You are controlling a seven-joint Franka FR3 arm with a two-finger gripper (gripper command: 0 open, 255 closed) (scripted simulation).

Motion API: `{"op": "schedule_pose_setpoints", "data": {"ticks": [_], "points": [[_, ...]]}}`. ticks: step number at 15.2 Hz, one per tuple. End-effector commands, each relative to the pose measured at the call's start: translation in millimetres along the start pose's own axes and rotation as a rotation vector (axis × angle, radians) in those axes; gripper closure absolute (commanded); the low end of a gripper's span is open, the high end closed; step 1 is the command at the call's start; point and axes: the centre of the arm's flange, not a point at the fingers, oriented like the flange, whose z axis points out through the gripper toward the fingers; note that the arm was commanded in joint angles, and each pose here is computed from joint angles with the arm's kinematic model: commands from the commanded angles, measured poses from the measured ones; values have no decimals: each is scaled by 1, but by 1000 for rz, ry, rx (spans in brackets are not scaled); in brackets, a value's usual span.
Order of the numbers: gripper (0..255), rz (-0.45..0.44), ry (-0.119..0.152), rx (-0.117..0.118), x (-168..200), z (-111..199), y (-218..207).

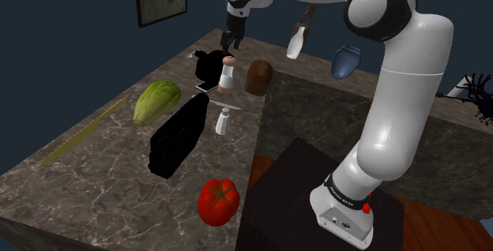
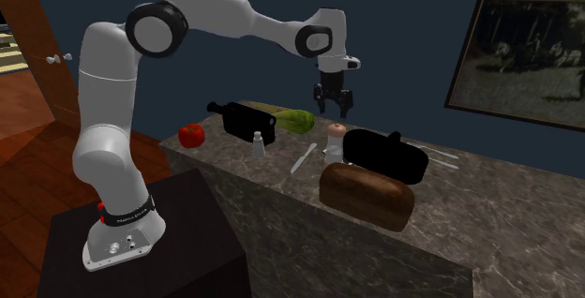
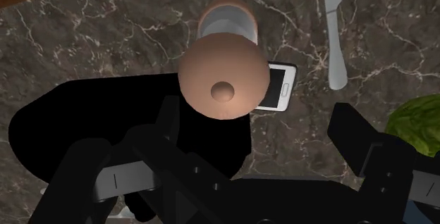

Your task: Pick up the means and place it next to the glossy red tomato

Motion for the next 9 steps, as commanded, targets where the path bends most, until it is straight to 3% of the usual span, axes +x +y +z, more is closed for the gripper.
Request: {"op": "schedule_pose_setpoints", "data": {"ticks": [1,9], "points": [[0,-4,-6,-7,19,15,12],[0,-4,-7,-8,22,57,14]]}}
